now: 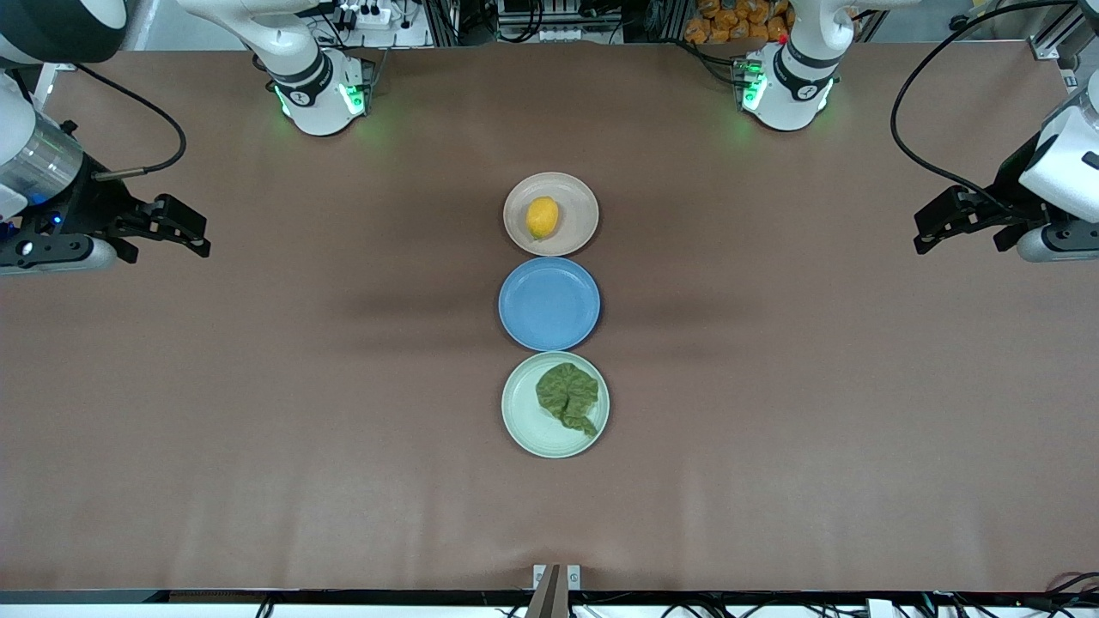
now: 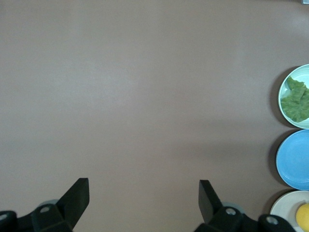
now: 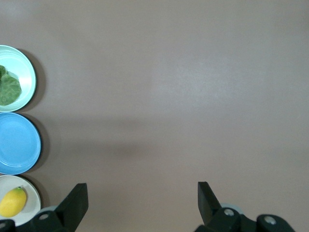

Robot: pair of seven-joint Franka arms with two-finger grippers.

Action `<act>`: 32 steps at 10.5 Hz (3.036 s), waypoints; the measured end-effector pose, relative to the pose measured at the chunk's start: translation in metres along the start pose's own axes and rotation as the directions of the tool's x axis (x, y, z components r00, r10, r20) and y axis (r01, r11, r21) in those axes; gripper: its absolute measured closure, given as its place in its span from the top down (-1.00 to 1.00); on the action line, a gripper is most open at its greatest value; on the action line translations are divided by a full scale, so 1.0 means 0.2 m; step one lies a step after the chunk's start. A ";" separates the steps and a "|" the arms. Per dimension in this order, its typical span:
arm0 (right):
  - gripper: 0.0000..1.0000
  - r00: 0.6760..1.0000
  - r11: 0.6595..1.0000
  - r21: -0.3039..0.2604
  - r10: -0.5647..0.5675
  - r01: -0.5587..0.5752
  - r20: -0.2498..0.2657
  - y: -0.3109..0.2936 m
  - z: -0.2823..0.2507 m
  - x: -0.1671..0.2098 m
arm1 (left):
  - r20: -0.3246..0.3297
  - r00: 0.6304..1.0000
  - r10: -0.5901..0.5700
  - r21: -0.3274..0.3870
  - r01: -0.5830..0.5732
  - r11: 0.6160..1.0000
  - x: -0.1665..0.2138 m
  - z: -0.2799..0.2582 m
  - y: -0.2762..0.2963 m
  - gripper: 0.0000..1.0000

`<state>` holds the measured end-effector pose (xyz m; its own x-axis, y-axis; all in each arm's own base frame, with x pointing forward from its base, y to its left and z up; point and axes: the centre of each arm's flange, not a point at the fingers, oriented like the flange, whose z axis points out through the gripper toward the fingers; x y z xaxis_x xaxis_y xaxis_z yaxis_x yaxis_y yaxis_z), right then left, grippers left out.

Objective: Pick lemon and lettuce from plates
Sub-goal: 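Reach the right gripper to the lemon while the left gripper reaches the lettuce, then lower and close the right gripper on the lemon while the left grips lettuce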

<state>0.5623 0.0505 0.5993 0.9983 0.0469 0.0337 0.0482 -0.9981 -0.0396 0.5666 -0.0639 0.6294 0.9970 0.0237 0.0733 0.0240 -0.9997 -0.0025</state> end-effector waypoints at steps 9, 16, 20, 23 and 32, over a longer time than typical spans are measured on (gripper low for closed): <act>1.00 0.991 0.991 0.013 0.130 -0.131 0.041 -0.40 0.07 -0.06 | -0.041 0.995 0.086 -0.143 -0.091 0.986 0.19 0.36 0.43 1.00; 1.00 0.971 0.981 -0.083 0.186 -0.175 0.151 -1.63 0.63 -0.44 | -0.307 0.929 0.207 -0.214 -0.279 0.936 0.29 0.82 1.21 1.00; 1.00 0.962 0.972 -0.119 0.219 -0.201 0.164 -1.87 1.00 -0.53 | -0.462 0.863 0.203 -0.246 -0.345 0.906 0.28 1.17 1.53 1.00; 1.00 0.959 0.972 -0.064 0.234 -0.226 0.161 -1.97 1.27 -0.67 | -0.504 0.839 0.203 -0.260 -0.371 0.891 0.25 1.50 1.70 1.00; 1.00 0.954 0.960 -0.018 0.280 -0.280 0.107 -2.12 1.84 -0.99 | -0.494 0.842 0.216 -0.267 -0.384 0.884 0.17 2.10 1.86 1.00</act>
<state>0.3563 0.4805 0.2422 0.9692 -0.2305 -0.0862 -0.2338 -0.9719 -0.0292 0.6392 -0.4329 0.2126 0.8085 -0.1981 0.5542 -0.3811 -0.8938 0.2364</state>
